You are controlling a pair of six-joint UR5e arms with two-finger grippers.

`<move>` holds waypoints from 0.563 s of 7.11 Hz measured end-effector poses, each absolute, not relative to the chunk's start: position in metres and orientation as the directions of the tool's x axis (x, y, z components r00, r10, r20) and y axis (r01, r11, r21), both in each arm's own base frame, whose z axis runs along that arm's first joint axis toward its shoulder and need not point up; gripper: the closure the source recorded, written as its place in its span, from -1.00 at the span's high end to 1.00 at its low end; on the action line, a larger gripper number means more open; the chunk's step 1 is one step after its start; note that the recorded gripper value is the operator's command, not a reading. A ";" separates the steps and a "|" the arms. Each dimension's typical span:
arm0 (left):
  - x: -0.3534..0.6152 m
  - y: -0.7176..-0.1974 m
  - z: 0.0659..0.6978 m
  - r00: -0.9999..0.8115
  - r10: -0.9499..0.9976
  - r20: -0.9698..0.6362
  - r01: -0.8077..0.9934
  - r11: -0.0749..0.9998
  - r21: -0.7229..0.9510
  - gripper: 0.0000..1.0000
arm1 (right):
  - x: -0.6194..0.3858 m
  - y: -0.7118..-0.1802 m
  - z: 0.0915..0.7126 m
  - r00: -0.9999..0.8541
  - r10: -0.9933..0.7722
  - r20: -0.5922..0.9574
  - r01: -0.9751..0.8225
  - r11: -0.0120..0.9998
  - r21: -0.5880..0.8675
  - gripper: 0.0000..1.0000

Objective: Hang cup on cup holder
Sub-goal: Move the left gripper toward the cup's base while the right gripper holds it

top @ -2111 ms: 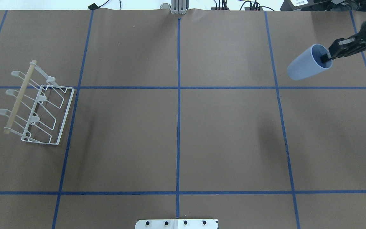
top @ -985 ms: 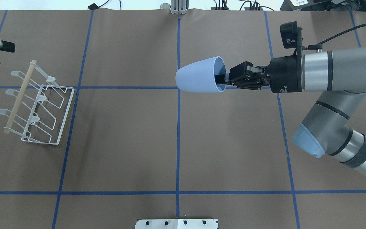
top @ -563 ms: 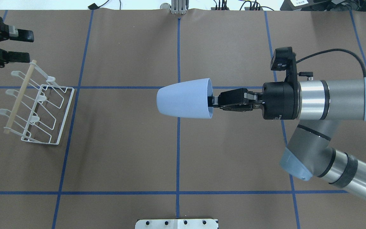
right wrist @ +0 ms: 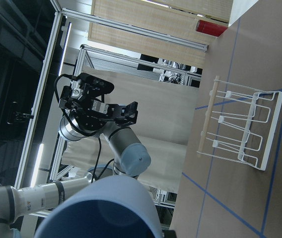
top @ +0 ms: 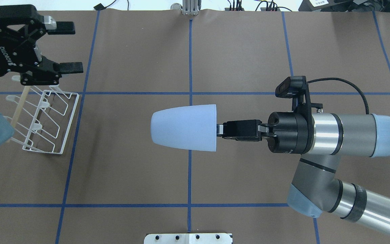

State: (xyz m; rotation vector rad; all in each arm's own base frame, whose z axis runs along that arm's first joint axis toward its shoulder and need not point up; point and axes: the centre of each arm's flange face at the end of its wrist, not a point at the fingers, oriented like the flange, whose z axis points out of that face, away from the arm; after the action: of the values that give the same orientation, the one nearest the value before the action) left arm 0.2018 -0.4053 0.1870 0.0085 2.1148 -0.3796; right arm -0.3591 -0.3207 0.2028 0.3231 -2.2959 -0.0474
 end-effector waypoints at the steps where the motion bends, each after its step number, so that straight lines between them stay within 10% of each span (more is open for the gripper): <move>1: 0.220 -0.396 0.175 -0.597 -0.174 -0.783 0.119 0.946 -0.301 0.96 | -0.357 -0.320 0.200 -0.664 -0.253 0.704 -0.230 0.964 0.130 -1.00; 4: 0.267 -0.367 0.160 -0.667 -0.234 -0.707 0.035 0.938 -0.344 0.96 | -0.352 -0.321 0.188 -0.695 -0.268 0.667 -0.261 0.959 0.113 -1.00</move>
State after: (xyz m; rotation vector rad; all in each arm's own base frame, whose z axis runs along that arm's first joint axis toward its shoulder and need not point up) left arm 0.2673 -0.3667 0.1602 -0.1396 2.2666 -0.4211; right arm -0.3522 -0.3210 0.1881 0.3696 -2.3696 -0.0121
